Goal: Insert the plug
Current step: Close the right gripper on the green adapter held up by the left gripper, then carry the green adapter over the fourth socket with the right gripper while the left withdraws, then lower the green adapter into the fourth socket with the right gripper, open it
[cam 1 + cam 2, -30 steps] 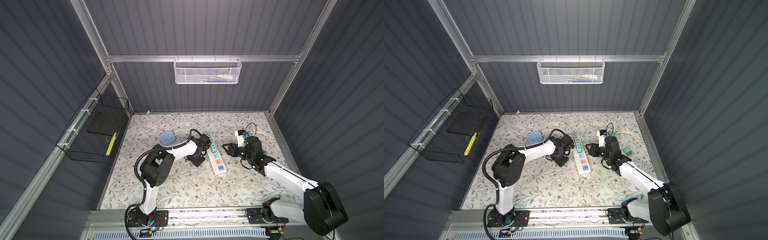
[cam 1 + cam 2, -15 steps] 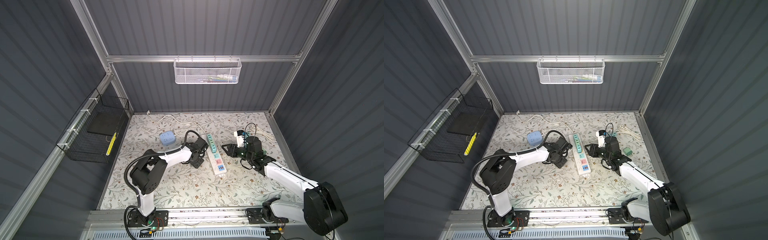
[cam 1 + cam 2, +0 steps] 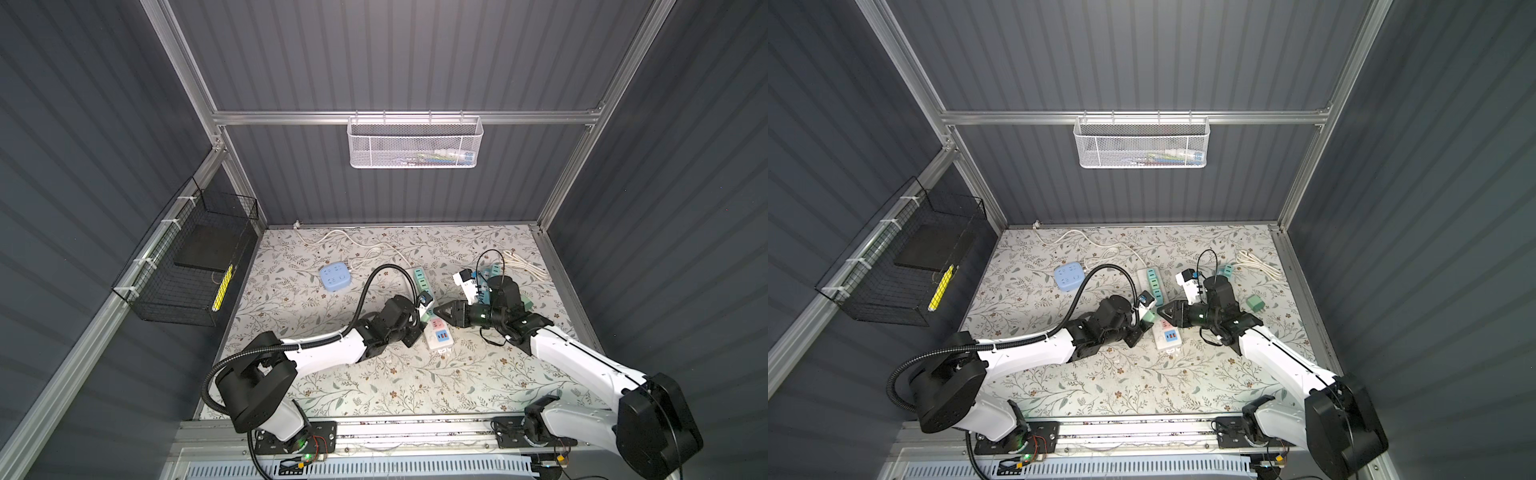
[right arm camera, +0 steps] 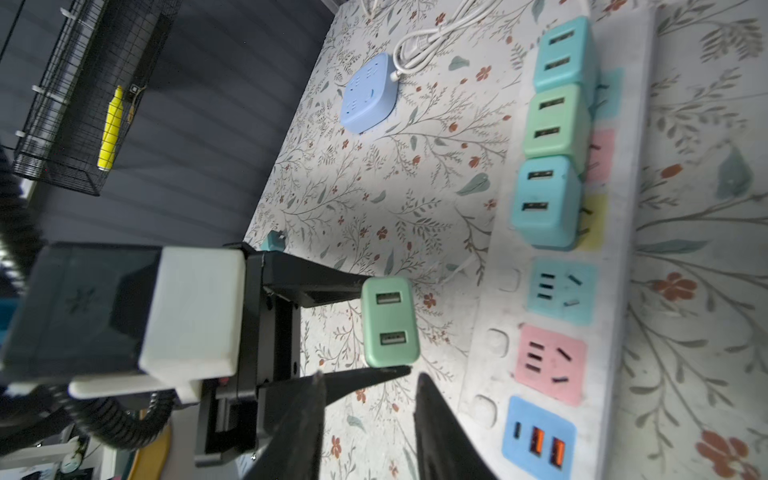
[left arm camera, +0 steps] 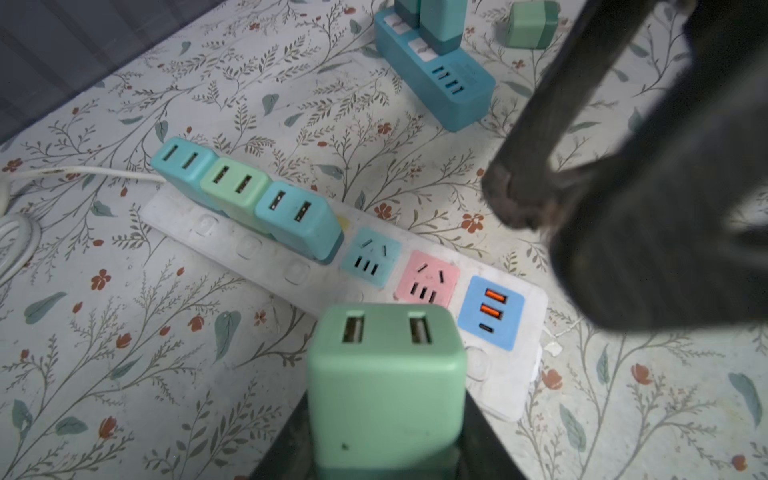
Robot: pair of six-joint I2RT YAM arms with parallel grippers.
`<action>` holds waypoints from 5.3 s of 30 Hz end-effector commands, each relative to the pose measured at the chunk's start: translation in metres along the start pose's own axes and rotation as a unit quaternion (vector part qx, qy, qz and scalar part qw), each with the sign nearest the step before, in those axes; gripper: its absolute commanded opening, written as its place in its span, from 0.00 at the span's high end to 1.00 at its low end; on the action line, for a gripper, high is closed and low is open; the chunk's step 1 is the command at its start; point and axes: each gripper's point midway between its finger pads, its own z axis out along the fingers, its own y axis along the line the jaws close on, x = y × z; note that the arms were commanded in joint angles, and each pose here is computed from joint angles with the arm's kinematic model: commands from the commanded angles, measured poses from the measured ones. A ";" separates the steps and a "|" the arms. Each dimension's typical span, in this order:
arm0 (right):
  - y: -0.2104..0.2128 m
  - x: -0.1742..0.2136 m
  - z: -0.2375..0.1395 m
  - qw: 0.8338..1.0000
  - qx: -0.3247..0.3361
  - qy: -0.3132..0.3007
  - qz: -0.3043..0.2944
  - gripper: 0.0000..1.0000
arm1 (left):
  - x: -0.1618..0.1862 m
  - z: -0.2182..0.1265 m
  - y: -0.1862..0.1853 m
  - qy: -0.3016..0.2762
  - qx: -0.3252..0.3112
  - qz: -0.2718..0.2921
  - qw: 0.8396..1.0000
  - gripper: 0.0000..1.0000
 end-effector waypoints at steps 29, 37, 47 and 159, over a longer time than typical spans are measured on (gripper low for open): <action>0.025 0.001 0.025 0.997 0.001 0.067 -0.031 0.81 | -0.021 -0.027 -0.013 -0.056 0.037 0.004 0.998 0.82; 0.013 -0.009 0.024 0.998 0.036 0.031 -0.041 0.86 | -0.024 -0.040 0.005 -0.081 -0.012 -0.033 0.996 0.24; -0.046 -0.015 0.013 0.964 0.229 -0.062 -0.119 0.88 | 0.007 -0.098 0.086 -0.165 -0.230 -0.217 0.934 0.04; -0.084 -0.026 0.046 0.928 0.354 0.035 -0.114 0.47 | 0.095 -0.153 0.124 -0.153 -0.336 -0.373 0.852 0.00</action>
